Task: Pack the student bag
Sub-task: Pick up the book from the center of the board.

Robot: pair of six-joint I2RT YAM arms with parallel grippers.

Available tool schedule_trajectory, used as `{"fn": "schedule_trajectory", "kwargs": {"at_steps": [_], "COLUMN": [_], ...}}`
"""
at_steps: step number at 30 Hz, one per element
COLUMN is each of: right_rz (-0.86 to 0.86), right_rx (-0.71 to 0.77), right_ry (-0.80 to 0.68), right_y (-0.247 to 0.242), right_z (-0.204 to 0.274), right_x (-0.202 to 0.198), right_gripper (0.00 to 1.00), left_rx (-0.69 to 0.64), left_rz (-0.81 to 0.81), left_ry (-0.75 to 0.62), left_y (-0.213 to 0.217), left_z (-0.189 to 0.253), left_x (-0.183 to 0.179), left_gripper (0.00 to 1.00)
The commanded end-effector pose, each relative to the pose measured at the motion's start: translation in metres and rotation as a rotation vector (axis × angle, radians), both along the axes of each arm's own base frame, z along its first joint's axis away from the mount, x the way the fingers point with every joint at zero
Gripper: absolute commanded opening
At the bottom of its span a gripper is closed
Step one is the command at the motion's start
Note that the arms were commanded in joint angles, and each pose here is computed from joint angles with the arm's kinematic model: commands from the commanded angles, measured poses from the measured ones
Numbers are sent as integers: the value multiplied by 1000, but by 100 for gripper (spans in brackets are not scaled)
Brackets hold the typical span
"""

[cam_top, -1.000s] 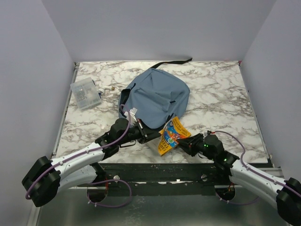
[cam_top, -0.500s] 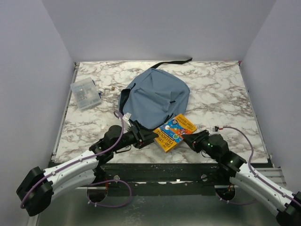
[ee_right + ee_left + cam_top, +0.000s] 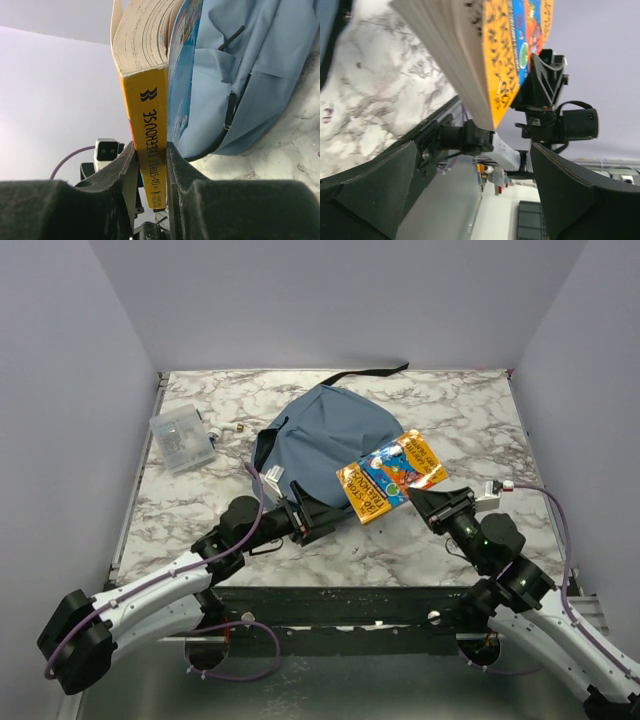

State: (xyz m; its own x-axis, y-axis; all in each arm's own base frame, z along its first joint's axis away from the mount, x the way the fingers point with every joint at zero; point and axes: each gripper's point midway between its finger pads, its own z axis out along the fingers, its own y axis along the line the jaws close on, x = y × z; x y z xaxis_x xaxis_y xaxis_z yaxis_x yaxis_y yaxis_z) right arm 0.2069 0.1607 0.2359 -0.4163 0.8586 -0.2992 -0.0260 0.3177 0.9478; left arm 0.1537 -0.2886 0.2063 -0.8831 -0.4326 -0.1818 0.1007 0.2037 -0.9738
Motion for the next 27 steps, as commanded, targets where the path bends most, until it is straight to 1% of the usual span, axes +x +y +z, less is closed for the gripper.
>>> {"fn": "schedule_trajectory", "kwargs": {"at_steps": [1, 4, 5, 10, 15, 17, 19, 21, 27], "right_rz": [-37, -13, -4, 28, 51, 68, 75, 77, 75], "right_rx": [90, 106, 131, 229, 268, 271, 279, 290, 319], "right_ry": [-167, -168, -185, -182, -192, -194, -193, -180, -165], "right_y": [-6, -1, 1, 6, 10, 13, 14, 15, 14], "right_z": [61, 65, 71, 72, 78, 80, 77, 74, 68], "right_x": [5, 4, 3, -1, -3, -4, -4, -4, -4], "right_gripper": [0, 1, 0, 1, 0, 0, 1, 0, 1], "left_rx": [-147, -189, -192, -217, -220, -227, -230, -234, -215], "left_rz": [-102, -104, -102, -106, -89, -92, -95, -85, -23], "left_ry": [-73, -81, -73, -44, -61, -93, -130, -149, -176], "left_y": [-17, -23, -25, -36, -43, -48, -53, -57, -63], "left_z": [53, 65, 64, 65, 71, 81, 90, 96, 93], "left_x": [-5, 0, 2, 12, 21, 25, 31, 35, 51], "left_gripper": [98, 98, 98, 98, 98, 98, 94, 86, 63]}}
